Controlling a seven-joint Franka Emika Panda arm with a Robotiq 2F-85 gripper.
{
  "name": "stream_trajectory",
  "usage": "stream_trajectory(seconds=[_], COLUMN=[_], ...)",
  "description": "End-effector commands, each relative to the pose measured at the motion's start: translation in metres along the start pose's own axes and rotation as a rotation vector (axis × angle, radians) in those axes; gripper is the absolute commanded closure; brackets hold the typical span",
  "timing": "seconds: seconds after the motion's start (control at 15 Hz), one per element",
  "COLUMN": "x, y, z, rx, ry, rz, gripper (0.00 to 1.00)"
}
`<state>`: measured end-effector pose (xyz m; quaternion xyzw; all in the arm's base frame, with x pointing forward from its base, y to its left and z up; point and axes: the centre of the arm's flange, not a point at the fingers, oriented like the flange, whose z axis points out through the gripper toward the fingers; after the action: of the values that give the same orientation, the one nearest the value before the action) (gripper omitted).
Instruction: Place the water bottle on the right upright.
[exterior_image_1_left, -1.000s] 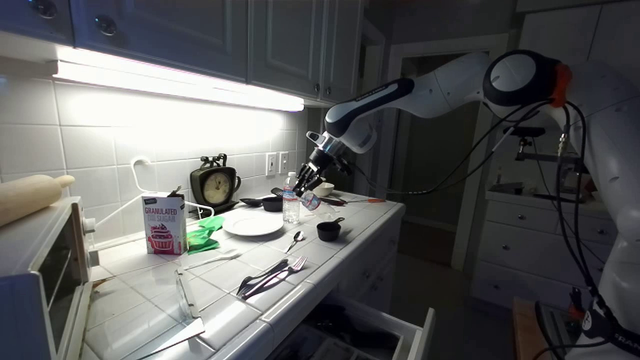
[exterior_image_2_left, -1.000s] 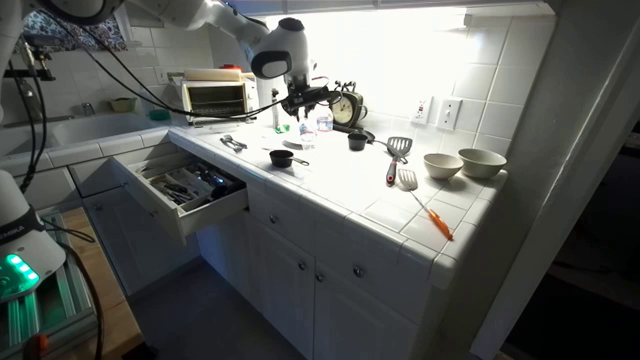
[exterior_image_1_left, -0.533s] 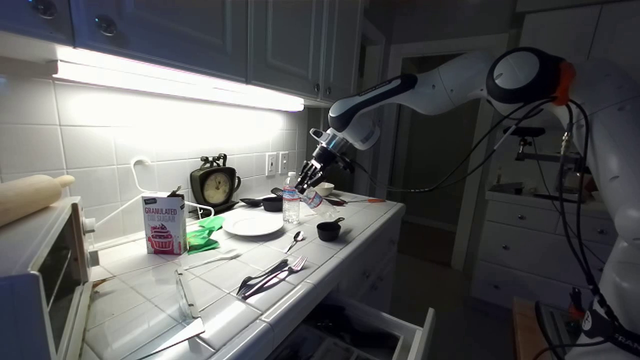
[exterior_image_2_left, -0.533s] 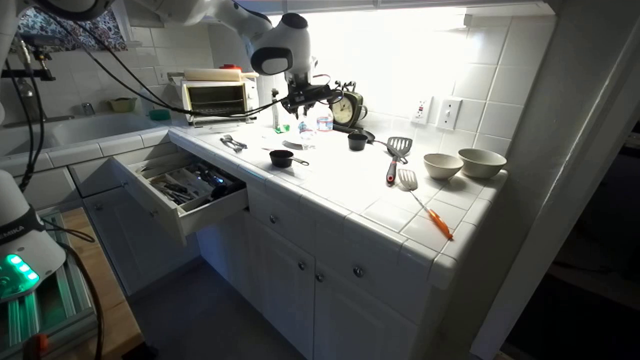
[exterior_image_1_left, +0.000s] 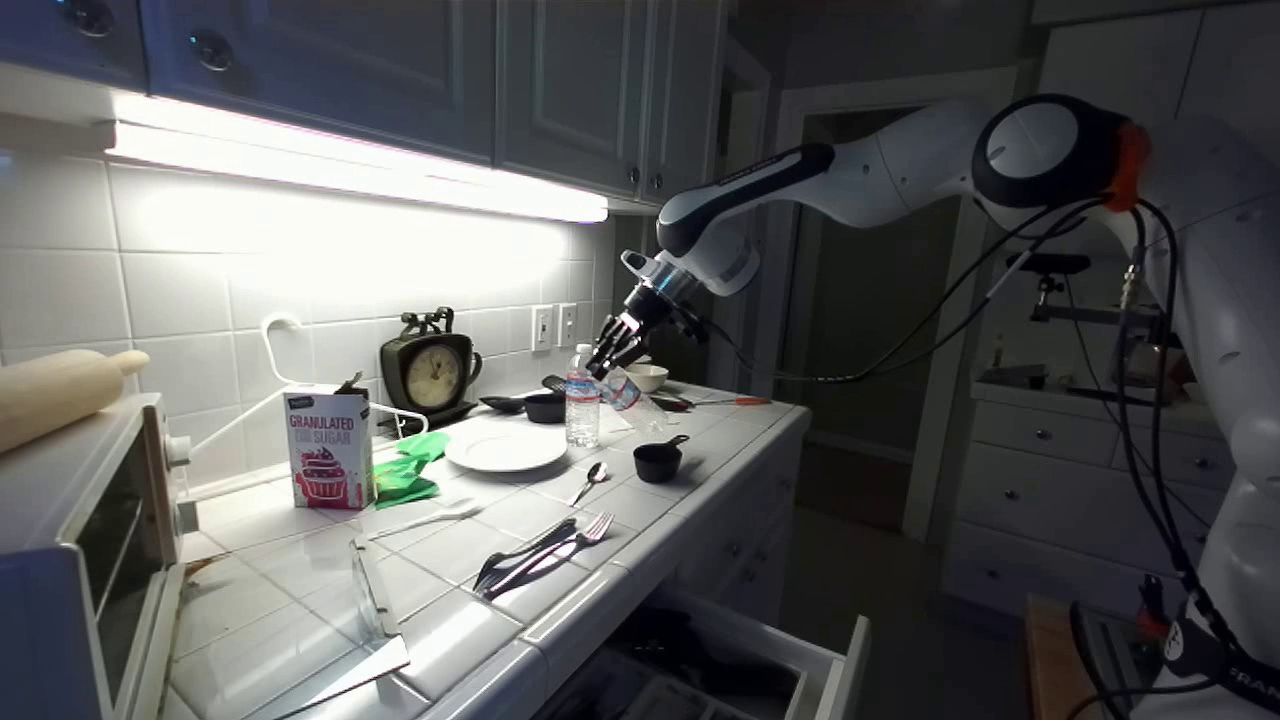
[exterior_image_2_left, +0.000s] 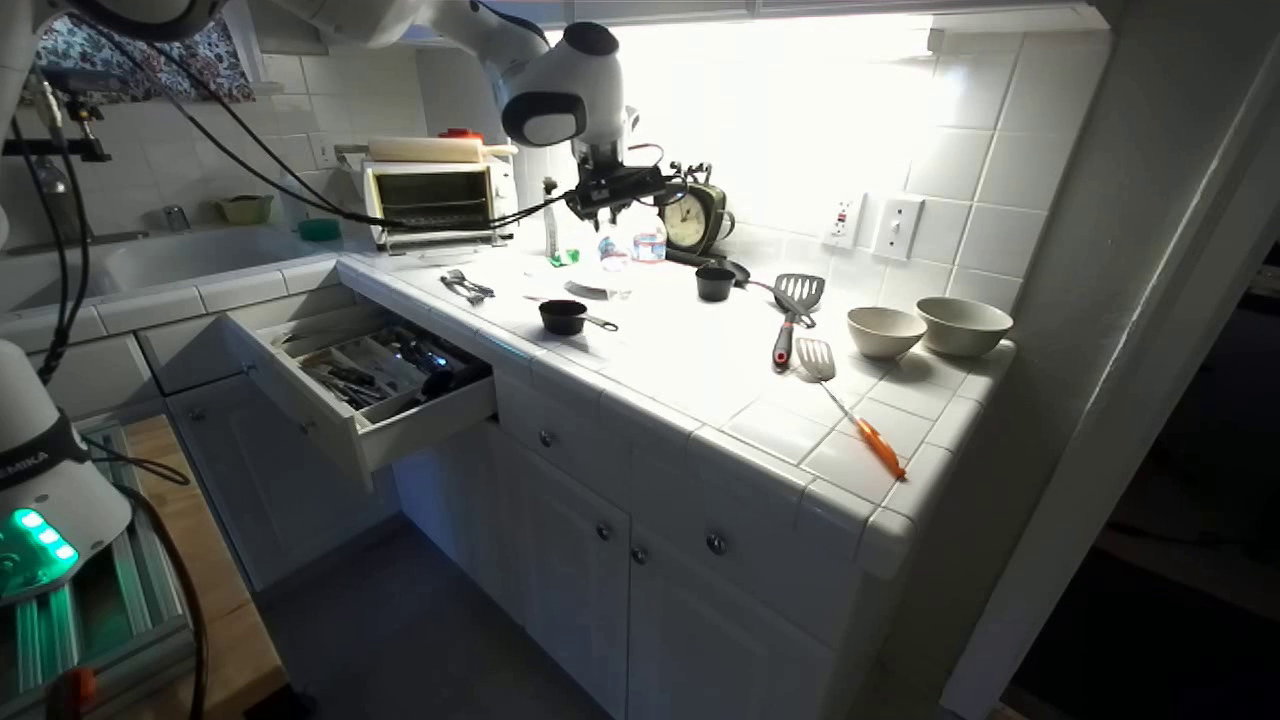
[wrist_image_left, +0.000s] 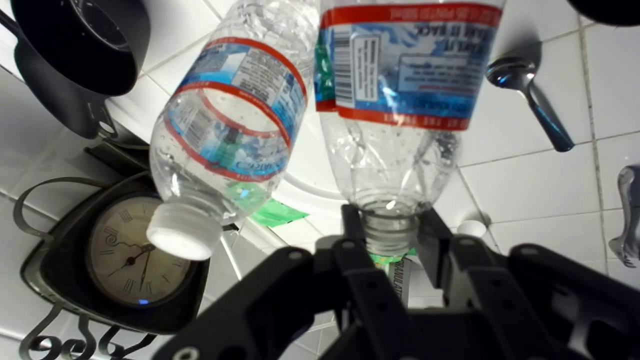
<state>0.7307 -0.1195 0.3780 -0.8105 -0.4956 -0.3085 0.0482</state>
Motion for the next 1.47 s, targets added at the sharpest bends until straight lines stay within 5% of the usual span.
stream_trajectory(seconds=[0.0,0.4,1.4], x=[0.003,-0.012,-0.05], y=[0.014,0.024,0.026], z=[-0.017,-0.025,-0.022], rx=[-0.046,-0.018,0.125], ry=[0.089,0.124,0.392], rz=[0.012,0.06,-0.023], gripper=[0.92,0.92,0.92])
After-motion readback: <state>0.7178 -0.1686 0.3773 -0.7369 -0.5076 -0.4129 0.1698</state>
